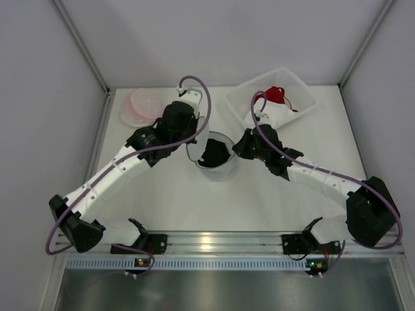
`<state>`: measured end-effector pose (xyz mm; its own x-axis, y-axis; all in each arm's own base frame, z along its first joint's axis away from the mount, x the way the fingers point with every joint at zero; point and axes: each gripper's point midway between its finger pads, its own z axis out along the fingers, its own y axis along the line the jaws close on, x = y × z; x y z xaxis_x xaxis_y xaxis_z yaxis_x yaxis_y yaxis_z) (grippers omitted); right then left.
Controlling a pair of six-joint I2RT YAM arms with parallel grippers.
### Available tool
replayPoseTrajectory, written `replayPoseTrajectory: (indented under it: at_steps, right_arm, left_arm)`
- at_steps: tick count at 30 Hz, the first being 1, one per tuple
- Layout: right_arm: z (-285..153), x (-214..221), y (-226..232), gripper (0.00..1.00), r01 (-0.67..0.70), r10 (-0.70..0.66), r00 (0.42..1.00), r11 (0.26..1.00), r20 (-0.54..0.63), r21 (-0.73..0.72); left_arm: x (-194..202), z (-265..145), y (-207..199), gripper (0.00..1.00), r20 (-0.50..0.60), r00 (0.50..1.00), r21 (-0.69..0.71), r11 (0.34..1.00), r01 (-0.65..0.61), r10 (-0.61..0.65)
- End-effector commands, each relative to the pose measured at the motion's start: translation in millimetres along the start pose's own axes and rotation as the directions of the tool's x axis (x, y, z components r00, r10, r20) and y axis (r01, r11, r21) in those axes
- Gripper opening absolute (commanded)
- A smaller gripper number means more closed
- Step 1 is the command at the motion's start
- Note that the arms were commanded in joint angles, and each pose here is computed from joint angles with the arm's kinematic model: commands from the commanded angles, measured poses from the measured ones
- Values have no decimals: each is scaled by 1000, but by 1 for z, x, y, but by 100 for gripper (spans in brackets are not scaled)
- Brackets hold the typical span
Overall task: Place the bra in the laundry bag and zip it closed
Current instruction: Close the laundry bag at the center of the board.
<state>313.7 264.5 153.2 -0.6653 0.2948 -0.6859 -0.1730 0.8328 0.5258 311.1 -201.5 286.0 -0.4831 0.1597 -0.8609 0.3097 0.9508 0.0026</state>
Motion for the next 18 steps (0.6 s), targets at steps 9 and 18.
replayPoseTrajectory:
  at_steps: [9, 18]
  right_arm:
    - [-24, -33, 21, 0, -38, 44, 989, 998, 140, -48]
    - [-27, -23, 5, 0, -89, 91, 985, 996, 145, -17]
  left_arm:
    - [-45, -10, -26, 0, 45, 955, -335, 905, -262, 293]
    - [-40, -9, -56, 0, -42, 850, -492, 730, -475, 525]
